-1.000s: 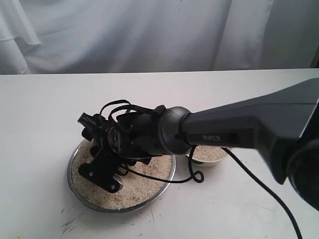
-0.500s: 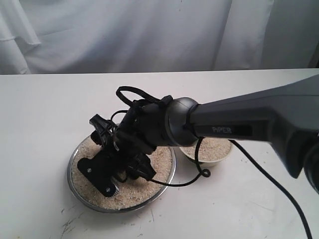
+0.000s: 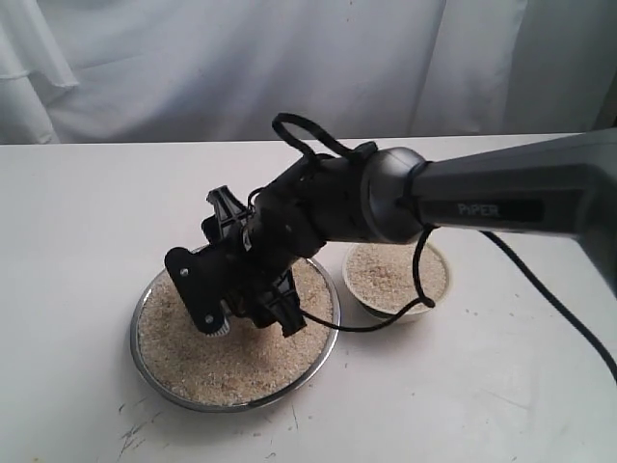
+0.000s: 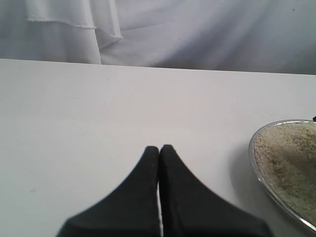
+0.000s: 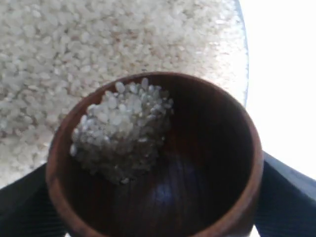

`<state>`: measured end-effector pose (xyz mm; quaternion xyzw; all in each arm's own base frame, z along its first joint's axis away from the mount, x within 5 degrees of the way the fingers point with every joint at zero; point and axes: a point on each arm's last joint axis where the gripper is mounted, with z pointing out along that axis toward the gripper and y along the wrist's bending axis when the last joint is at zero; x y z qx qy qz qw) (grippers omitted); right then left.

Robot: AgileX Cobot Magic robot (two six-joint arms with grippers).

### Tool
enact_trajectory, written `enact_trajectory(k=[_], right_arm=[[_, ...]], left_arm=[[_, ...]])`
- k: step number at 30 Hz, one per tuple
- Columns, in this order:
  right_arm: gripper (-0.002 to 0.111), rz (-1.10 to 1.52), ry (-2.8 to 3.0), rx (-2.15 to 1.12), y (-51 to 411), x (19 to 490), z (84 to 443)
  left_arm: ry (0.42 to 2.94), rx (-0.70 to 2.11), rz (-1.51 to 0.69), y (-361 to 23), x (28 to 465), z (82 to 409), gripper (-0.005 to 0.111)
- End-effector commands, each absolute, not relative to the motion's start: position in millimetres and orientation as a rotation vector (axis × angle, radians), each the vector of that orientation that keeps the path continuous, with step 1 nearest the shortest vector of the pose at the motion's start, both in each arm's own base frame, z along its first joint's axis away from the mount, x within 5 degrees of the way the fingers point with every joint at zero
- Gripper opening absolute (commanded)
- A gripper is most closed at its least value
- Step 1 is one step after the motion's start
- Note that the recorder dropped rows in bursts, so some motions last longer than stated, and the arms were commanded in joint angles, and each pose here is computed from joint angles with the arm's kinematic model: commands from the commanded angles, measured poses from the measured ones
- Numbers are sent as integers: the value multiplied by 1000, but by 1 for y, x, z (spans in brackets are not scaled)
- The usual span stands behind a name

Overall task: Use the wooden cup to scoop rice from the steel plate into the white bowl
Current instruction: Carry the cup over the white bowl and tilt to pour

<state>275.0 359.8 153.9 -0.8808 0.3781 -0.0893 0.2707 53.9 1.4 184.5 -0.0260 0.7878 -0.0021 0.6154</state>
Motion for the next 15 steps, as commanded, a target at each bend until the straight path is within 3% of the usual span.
enact_trajectory(k=[1,15], right_arm=[[0,-252,1034,-2299,351,280,183],[0,-494,1101,-2246,298,284,246]], left_arm=[[1801,-57,-6,1,54,184,0],[1801,-57,-6,1,54,184,0]])
